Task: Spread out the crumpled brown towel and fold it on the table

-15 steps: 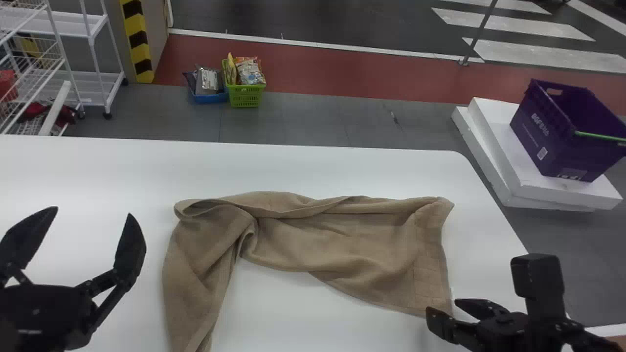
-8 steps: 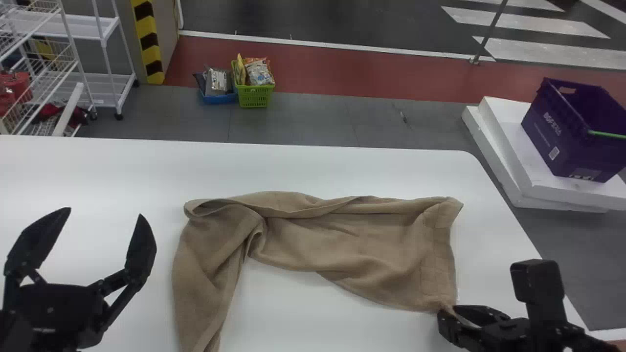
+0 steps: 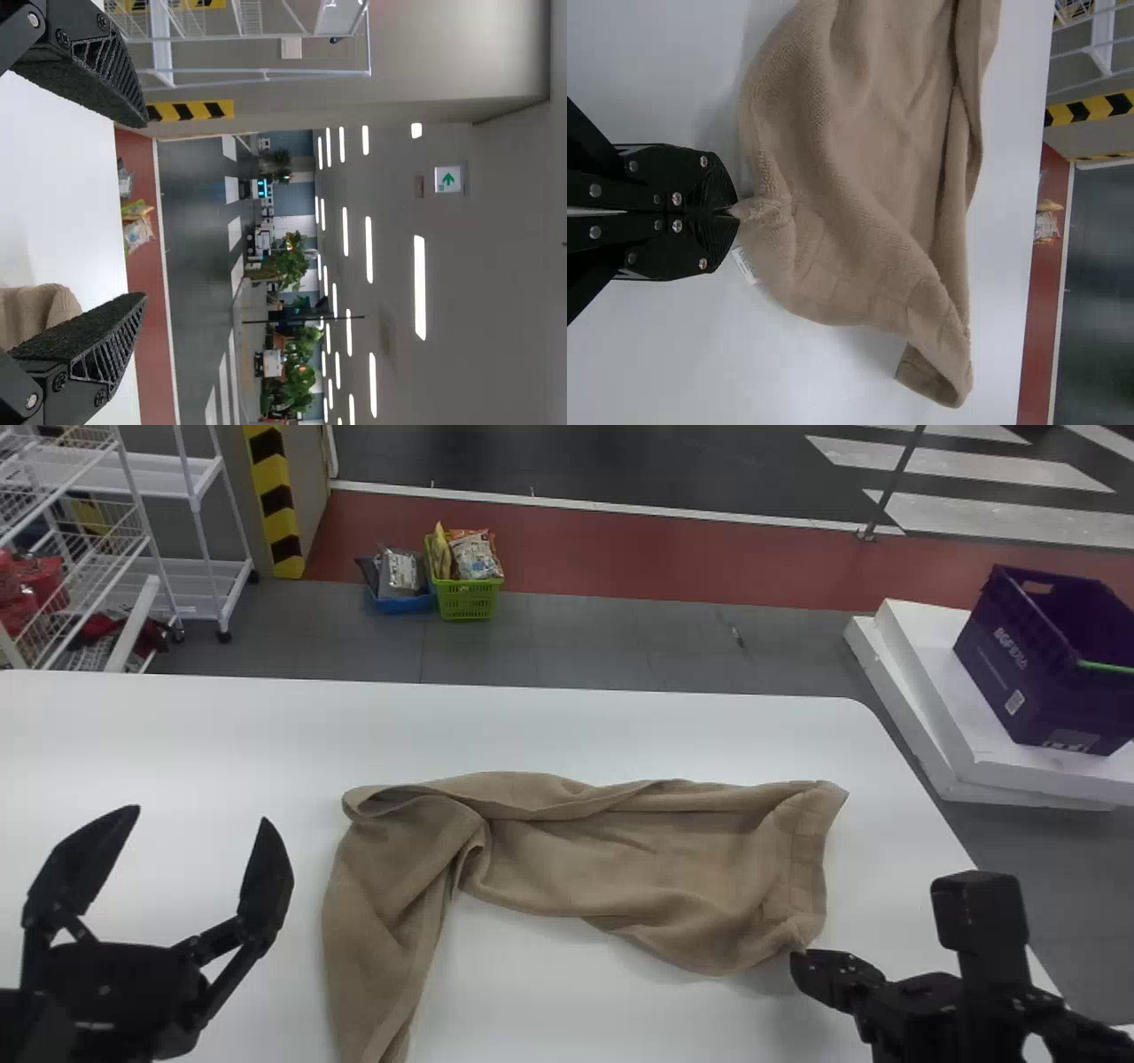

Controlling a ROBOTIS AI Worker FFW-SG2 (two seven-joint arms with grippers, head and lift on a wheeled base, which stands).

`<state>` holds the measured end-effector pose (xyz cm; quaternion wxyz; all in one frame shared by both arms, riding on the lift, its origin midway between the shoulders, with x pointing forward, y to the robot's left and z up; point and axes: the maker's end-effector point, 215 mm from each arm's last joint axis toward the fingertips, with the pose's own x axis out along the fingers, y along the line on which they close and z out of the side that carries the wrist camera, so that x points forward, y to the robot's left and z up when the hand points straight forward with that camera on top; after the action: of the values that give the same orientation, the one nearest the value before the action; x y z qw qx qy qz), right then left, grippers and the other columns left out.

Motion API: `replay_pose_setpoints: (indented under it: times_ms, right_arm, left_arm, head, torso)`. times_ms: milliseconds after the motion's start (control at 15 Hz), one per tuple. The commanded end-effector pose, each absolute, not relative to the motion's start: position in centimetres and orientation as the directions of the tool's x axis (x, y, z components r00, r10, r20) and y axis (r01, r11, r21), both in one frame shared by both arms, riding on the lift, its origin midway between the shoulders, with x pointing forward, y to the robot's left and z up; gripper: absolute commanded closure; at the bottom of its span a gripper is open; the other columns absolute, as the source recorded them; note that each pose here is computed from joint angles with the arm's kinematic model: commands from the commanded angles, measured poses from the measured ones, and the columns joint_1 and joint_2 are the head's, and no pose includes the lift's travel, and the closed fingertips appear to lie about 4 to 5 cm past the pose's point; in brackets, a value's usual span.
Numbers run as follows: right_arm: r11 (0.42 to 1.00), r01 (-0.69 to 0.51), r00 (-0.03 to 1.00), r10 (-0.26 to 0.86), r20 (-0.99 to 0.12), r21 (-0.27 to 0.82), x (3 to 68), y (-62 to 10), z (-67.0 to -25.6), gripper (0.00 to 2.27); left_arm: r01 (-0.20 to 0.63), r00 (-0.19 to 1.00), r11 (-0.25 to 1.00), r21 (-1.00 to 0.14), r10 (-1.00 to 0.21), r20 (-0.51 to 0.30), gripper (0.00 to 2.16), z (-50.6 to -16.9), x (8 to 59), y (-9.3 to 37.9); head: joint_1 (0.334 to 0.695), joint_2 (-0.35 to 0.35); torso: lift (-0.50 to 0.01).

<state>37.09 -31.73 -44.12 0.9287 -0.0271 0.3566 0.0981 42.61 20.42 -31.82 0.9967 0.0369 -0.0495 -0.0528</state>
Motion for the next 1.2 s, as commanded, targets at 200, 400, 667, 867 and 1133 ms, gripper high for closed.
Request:
replay_pose_setpoints:
  times_ms: [200, 400, 667, 867, 1133]
  right_arm:
    - [0.993, -0.111, 0.797, 0.105, -0.595, 0.026, 40.0, -36.1, -41.8, 1.63]
    - [0.998, 0.017, 0.842, 0.022, -0.539, 0.067, 42.8, -42.2, -40.0, 1.63]
    - [0.952, 0.229, 0.865, -0.103, -0.492, 0.204, 43.4, -51.6, -40.0, 1.63]
    - [0.933, 0.29, 0.837, -0.139, -0.529, 0.215, 43.6, -54.7, -41.6, 1.63]
    - [0.908, 0.362, 0.821, -0.203, -0.533, 0.212, 42.9, -57.6, -42.4, 1.63]
  left_arm:
    - [0.174, 0.983, 0.977, 0.126, -0.18, 0.041, 0.14, -34.2, 41.7, 18.4]
    - [0.205, 0.977, 0.969, 0.135, -0.211, 0.032, 0.14, -34.6, 41.6, 17.9]
    - [0.26, 0.963, 0.952, 0.161, -0.267, 0.026, 0.14, -34.7, 41.3, 16.8]
    - [0.286, 0.955, 0.944, 0.167, -0.294, 0.029, 0.14, -34.6, 40.9, 16.0]
    - [0.325, 0.944, 0.931, 0.169, -0.329, -0.002, 0.14, -35.9, 40.2, 15.9]
  head:
    - [0.695, -0.191]
    - [0.695, -0.239]
    - [0.695, -0.345]
    - [0.695, -0.35]
    - [0.695, -0.35]
  torso:
    - [-0.127]
    - [-0.127]
    - [-0.127]
    - [-0.127]
    - [-0.127]
